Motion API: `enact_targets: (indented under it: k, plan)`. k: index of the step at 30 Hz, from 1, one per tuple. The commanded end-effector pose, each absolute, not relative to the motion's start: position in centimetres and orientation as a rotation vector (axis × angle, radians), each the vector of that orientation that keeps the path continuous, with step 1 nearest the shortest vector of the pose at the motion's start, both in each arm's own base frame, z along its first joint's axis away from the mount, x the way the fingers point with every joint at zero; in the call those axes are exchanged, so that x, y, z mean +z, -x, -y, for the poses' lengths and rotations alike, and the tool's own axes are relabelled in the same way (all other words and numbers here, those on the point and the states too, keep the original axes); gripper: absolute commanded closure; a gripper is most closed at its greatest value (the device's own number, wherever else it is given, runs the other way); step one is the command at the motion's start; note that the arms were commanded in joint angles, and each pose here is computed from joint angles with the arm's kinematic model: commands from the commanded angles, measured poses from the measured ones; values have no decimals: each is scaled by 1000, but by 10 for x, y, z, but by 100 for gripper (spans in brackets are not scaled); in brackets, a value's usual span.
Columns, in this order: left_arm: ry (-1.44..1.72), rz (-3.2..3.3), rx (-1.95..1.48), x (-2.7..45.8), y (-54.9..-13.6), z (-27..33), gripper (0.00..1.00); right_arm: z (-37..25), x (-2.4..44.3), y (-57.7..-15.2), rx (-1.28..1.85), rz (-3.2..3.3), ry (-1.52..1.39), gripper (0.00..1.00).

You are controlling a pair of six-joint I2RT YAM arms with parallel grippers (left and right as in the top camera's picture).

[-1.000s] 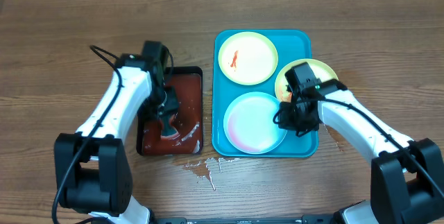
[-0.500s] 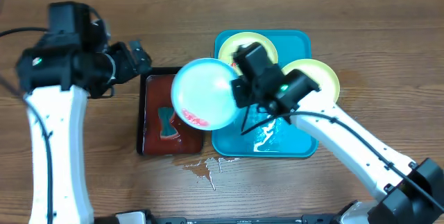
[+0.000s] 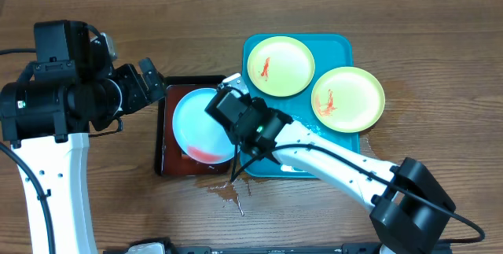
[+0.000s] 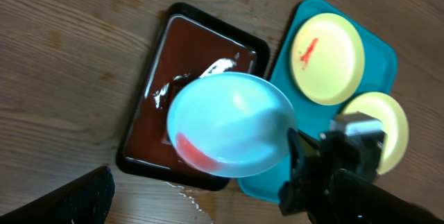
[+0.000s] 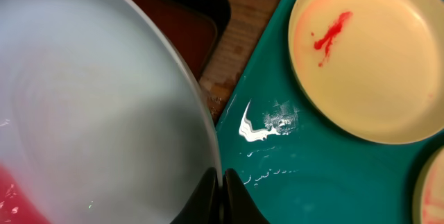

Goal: Clean dirty plates on tray and stack at the side
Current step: 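Lift the white plate with the right gripper and tilt it over the black tray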

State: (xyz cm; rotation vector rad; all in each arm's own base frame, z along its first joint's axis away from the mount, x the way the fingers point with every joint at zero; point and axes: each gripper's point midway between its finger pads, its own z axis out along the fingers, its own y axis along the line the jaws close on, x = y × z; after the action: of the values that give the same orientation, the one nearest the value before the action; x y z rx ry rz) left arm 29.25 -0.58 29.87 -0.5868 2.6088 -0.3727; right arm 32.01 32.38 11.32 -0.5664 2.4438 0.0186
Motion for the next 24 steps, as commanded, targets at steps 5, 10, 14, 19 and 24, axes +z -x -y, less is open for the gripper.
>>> enact_targets:
  k: [5, 10, 14, 19, 24]
  plan:
    - [596, -2591, -273, 301, -292, -7, 0, -316, 188, -328, -133, -2218, 434, 96]
    - [596, -2591, -273, 301, -292, -7, 0, -310, 214, -323, -233, -2116, 406, 96]
    - [596, -2591, -273, 301, -292, -7, 0, -313, 222, -315, -275, -2067, 413, 96]
    - [596, -2591, -273, 301, -292, -7, 0, -310, 240, -308, -369, -1965, 374, 96]
    - [596, -2591, -273, 301, -292, -7, 0, -313, 256, -294, -444, -1870, 377, 96]
